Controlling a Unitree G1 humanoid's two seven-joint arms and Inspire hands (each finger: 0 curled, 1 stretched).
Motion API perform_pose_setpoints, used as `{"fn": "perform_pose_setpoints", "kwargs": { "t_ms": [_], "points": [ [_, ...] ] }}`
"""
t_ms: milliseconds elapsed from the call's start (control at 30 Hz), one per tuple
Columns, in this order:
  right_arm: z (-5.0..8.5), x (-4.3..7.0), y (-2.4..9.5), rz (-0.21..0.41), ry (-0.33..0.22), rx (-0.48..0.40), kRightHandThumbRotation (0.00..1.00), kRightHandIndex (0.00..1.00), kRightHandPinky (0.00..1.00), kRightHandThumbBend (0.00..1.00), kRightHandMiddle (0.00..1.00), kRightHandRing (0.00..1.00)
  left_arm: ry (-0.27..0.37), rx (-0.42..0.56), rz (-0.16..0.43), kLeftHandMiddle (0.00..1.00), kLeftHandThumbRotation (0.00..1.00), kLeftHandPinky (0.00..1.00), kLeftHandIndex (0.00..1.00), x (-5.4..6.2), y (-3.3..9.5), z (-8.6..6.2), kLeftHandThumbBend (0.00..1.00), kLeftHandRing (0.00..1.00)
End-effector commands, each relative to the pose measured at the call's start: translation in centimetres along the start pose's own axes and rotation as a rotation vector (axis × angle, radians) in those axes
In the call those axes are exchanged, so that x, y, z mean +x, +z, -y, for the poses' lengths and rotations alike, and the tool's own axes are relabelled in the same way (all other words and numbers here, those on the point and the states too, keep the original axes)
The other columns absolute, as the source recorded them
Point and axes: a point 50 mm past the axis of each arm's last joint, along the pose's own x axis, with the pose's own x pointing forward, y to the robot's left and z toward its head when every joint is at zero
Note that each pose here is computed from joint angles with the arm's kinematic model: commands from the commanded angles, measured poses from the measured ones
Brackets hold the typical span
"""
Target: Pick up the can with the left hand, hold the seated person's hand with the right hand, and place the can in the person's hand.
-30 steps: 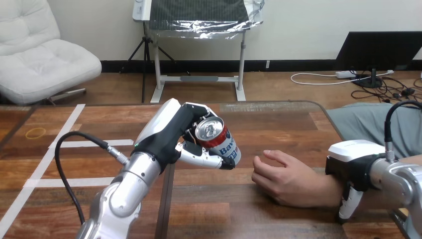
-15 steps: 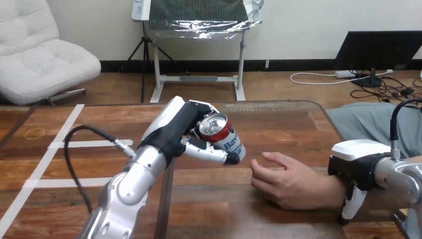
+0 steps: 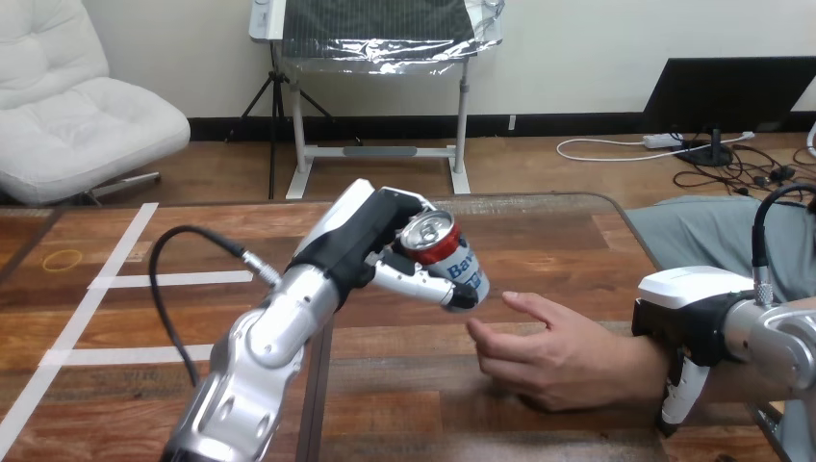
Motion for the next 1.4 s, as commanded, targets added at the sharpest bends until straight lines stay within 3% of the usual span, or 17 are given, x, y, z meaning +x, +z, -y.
{"fn": "perform_pose_setpoints", "kwargs": {
  "t_ms": [0,867,1367],
  "points": [
    [6.5,-3.4,-0.7,-0.002,-0.238,-0.026,0.0,0.4,0.18,0.73,0.37,0.26,0.048,0.016,0.178,0.43,0.0,0.32,0.48,3.1,6.6,-3.5,0.68,0.37],
    [8.5,-4.5,0.3,0.015,-0.304,-0.092,0.0,0.47,0.26,0.74,0.43,0.34,0.015,0.037,0.166,0.45,0.0,0.33,0.5,6.7,10.4,-4.7,0.67,0.39],
    [9.1,-4.7,0.5,0.01,-0.314,-0.101,0.0,0.4,0.19,0.75,0.35,0.26,-0.036,0.029,0.155,0.46,0.0,0.32,0.5,8.0,12.3,-4.5,0.66,0.39]
  ]
}}
